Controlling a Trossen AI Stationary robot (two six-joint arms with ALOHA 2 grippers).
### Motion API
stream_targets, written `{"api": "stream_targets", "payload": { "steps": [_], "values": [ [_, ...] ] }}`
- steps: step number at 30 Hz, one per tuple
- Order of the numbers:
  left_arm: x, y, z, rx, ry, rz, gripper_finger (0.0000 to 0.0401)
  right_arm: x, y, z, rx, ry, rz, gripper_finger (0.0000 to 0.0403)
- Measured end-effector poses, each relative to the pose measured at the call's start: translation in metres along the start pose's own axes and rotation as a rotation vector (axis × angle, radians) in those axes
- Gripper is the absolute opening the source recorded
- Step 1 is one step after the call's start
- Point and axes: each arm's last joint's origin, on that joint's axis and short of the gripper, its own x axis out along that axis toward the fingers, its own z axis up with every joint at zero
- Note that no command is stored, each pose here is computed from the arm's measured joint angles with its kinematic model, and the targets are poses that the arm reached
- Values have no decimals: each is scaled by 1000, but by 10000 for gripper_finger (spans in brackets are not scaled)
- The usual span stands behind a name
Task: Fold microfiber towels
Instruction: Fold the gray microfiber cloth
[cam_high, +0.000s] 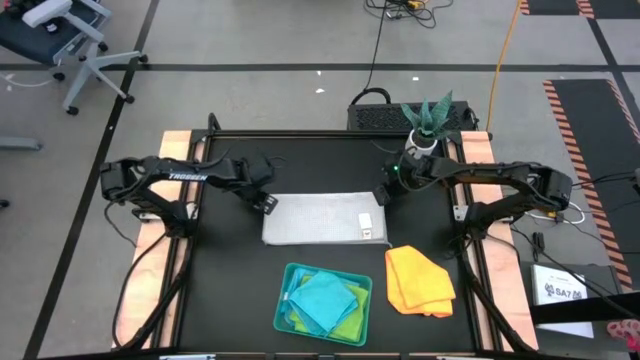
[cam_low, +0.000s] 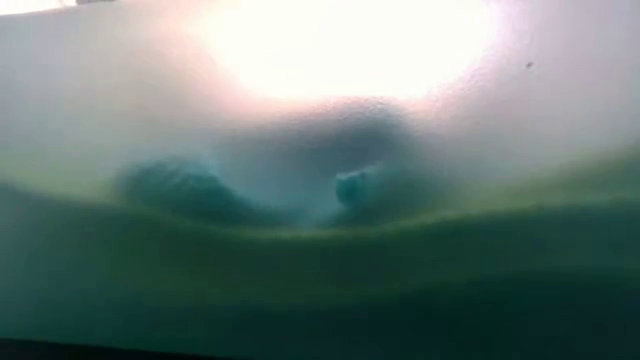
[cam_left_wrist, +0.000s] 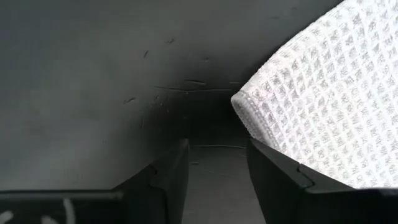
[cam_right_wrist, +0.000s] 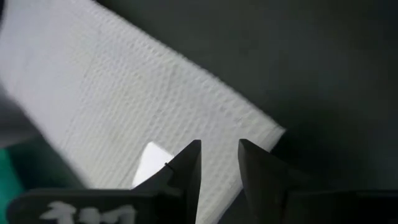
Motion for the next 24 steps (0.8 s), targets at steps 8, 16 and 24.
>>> {"api": "stream_targets", "payload": {
  "steps": [8, 16, 24],
  "values": [
    [1, -2, 2, 7, -26, -18, 161, 3, 17, -14, 45, 114, 117, 100],
    [0, -5, 1, 3, 22, -108, 161, 6, 41, -40, 18, 203, 135, 100],
    [-1, -20, -22, 73, 162, -130, 161, 5, 46, -61, 40, 366, 117, 100]
  ]
}}
